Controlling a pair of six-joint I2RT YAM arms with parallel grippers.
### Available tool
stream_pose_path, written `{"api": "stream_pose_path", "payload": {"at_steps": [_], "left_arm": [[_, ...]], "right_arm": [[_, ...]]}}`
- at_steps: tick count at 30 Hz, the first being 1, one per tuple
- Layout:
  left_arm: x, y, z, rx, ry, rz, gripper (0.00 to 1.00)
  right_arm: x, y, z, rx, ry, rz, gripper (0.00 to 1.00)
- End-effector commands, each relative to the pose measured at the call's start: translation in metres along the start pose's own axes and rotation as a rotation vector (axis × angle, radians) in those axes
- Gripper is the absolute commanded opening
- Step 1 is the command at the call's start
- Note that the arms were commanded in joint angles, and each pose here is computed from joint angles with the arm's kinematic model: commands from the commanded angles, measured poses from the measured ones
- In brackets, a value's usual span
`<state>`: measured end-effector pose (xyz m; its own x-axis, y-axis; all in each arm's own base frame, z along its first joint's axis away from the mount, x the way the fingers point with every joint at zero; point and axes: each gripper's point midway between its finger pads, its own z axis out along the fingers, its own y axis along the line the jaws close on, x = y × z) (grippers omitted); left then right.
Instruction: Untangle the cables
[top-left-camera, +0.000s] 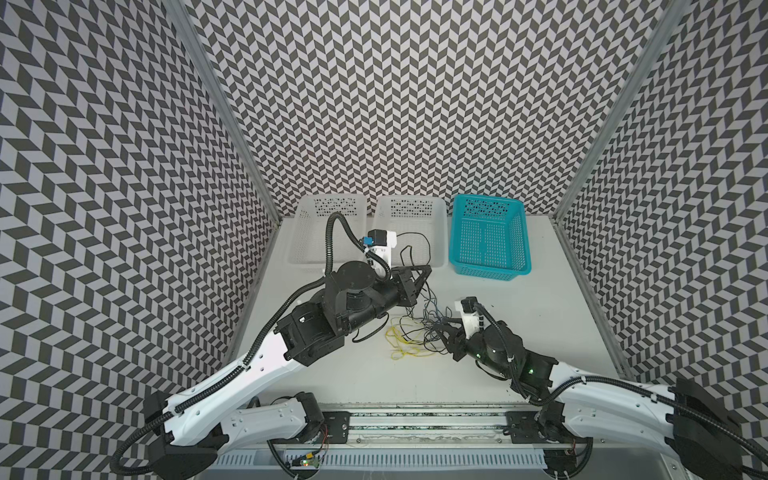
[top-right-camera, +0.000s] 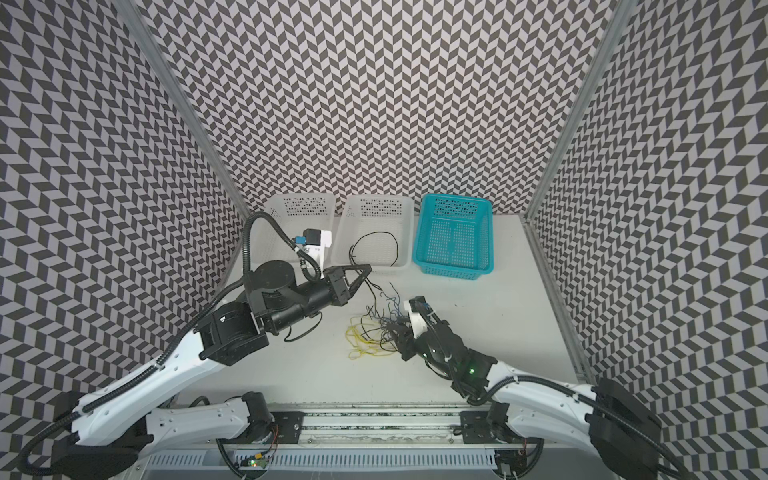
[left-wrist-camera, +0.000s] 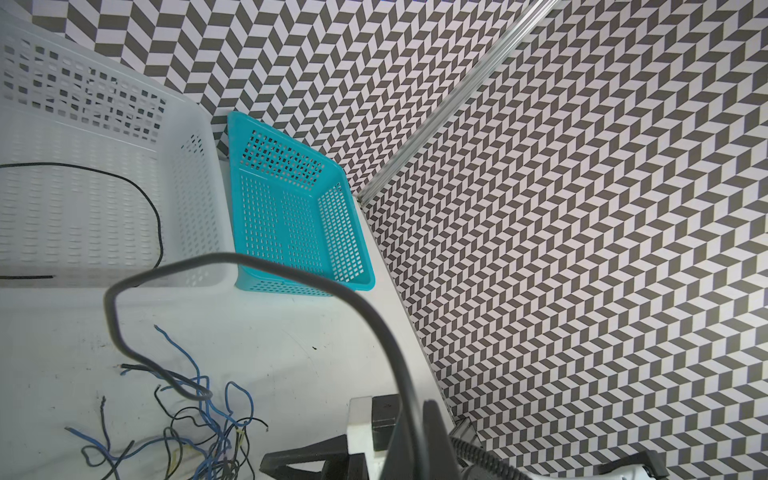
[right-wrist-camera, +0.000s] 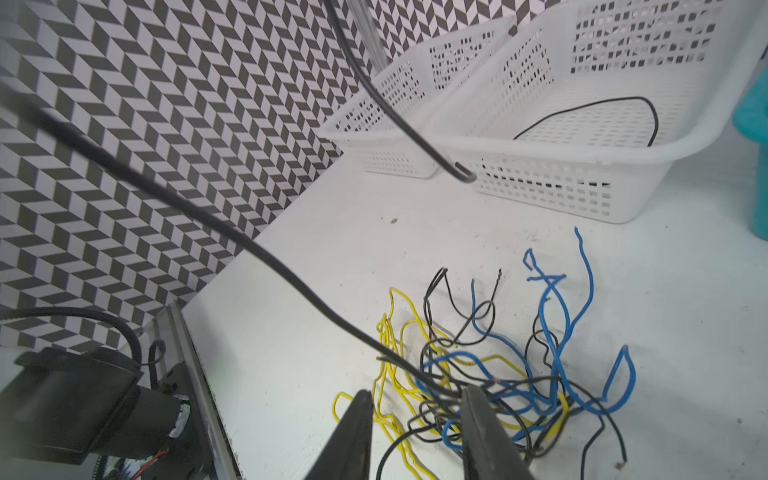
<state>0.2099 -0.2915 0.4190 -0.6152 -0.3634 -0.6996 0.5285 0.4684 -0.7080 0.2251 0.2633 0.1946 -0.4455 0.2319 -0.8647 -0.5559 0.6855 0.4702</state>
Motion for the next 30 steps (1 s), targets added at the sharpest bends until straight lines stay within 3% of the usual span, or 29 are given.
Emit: {"api": "stream_pose_path", "payload": {"at_steps": [1, 5, 14, 22, 30], "left_arm": [[-0.011, -0.012, -0.010, 0.045, -0.043, -0.017, 0.00], [-0.024, -0.026, -0.013, 0.068, -0.064, 0.012, 0.00], [-0.081, -0.062, -0.023, 0.026, -0.091, 0.223, 0.00], [-0.126, -0.030, -0.011, -0.012, -0.075, 0.234, 0.00], [-0.150, 0.015, 0.019, -0.078, -0.018, 0.252, 0.00]], "right_arm": [[-0.003, 0.003, -0.001, -0.009, -0.011, 0.012, 0.36], [0.006, -0.001, 0.007, 0.001, 0.004, 0.019, 0.36], [0.016, -0.022, 0.000, 0.078, -0.001, 0.023, 0.36], [0.011, -0.037, -0.019, 0.176, 0.016, -0.020, 0.42], [-0.026, -0.047, -0.058, 0.292, -0.027, -0.108, 0.62]]}}
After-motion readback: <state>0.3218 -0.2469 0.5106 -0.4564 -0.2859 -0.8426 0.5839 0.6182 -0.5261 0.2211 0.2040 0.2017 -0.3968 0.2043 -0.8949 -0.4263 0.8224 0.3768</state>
